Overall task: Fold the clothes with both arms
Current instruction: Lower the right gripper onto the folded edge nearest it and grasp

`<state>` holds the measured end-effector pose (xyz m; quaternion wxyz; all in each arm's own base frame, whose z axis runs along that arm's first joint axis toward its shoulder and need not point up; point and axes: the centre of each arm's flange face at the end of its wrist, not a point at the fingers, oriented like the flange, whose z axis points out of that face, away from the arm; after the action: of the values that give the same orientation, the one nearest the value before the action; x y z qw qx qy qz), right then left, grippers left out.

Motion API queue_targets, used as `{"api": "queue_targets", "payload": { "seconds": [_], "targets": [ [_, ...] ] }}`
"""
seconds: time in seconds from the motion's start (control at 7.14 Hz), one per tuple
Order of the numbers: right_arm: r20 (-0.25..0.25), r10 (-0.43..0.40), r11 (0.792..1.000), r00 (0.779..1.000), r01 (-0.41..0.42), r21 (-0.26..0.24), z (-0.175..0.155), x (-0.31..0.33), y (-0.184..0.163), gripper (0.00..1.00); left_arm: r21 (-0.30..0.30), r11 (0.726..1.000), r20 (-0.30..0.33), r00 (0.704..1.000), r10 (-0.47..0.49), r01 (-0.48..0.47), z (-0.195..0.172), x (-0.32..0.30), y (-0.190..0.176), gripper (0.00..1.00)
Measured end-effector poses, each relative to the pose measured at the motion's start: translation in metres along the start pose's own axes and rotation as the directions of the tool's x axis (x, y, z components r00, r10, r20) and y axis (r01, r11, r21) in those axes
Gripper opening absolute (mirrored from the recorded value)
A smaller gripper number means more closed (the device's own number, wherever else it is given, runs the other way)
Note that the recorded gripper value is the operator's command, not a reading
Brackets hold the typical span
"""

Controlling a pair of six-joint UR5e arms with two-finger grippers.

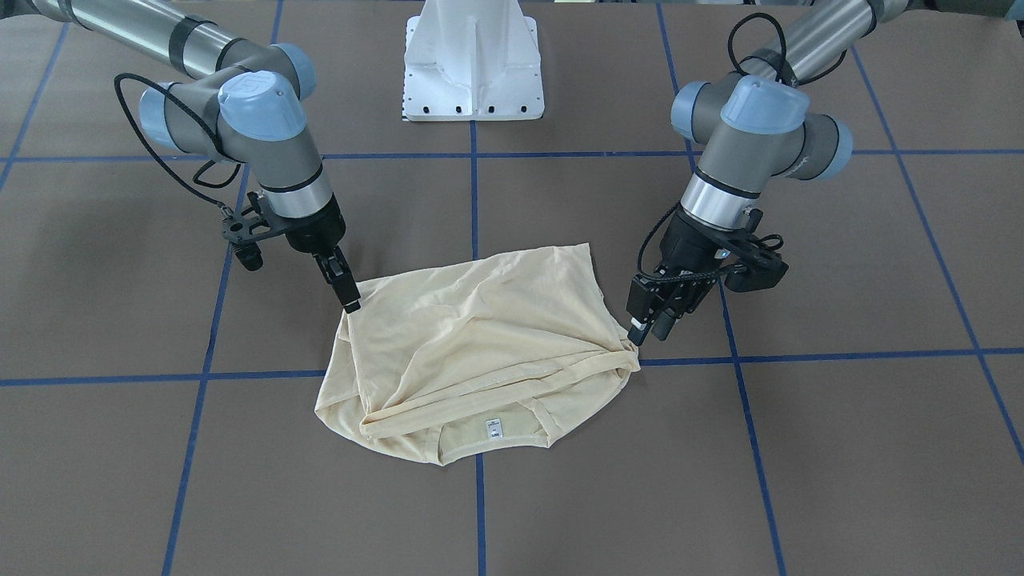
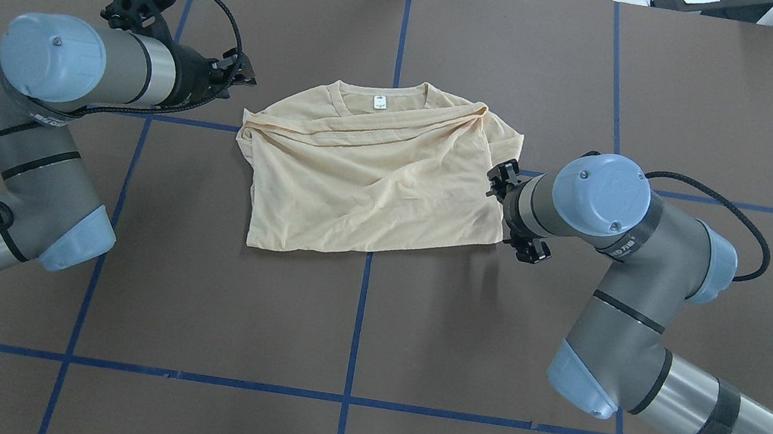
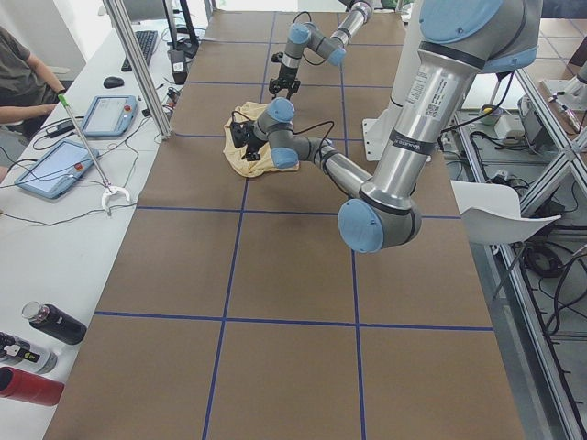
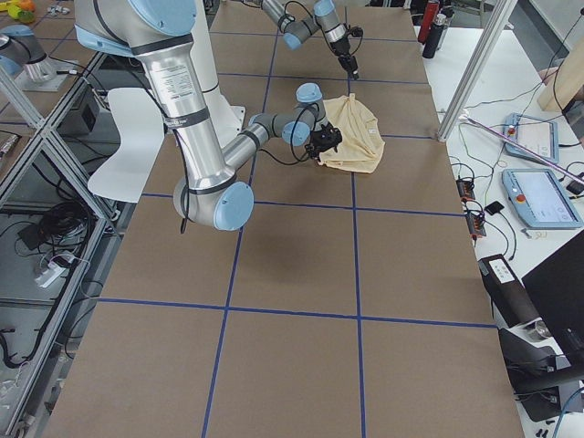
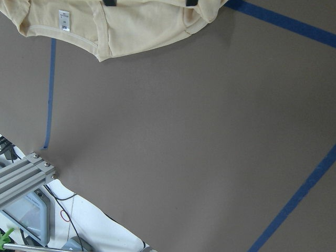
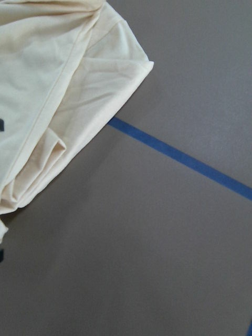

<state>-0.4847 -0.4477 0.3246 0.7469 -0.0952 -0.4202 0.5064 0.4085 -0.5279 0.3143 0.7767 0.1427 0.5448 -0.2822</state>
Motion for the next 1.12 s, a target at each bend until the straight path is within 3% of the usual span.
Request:
{"api": "queue_targets", "payload": {
  "seconds": [0.42, 0.56, 0.84, 1.12],
  "targets": [
    [-0.003, -0.024, 1.000, 1.000, 0.024, 0.017, 0.013, 0.018, 0.020, 0.77, 0.000, 1.000, 0.001, 1.000, 0.000, 0.000, 0.000, -0.001, 0.000, 0.54],
    [-0.005, -0.028, 0.999, 1.000, 0.028, 0.022, 0.016, 0.019, 0.022, 0.70, 0.000, 1.000, 0.001, 1.000, 0.000, 0.000, 0.000, -0.001, 0.000, 0.54],
    [-0.013, -0.029, 0.999, 0.999, 0.029, 0.037, 0.023, 0.020, 0.018, 0.00, 0.002, 1.000, 0.010, 1.000, -0.003, 0.003, 0.001, -0.007, -0.001, 0.54],
    [-0.015, -0.022, 0.998, 1.000, 0.023, 0.051, 0.024, 0.015, 0.010, 0.00, 0.004, 1.000, 0.019, 1.000, -0.004, 0.004, 0.002, -0.013, -0.001, 0.54]
  ]
}}
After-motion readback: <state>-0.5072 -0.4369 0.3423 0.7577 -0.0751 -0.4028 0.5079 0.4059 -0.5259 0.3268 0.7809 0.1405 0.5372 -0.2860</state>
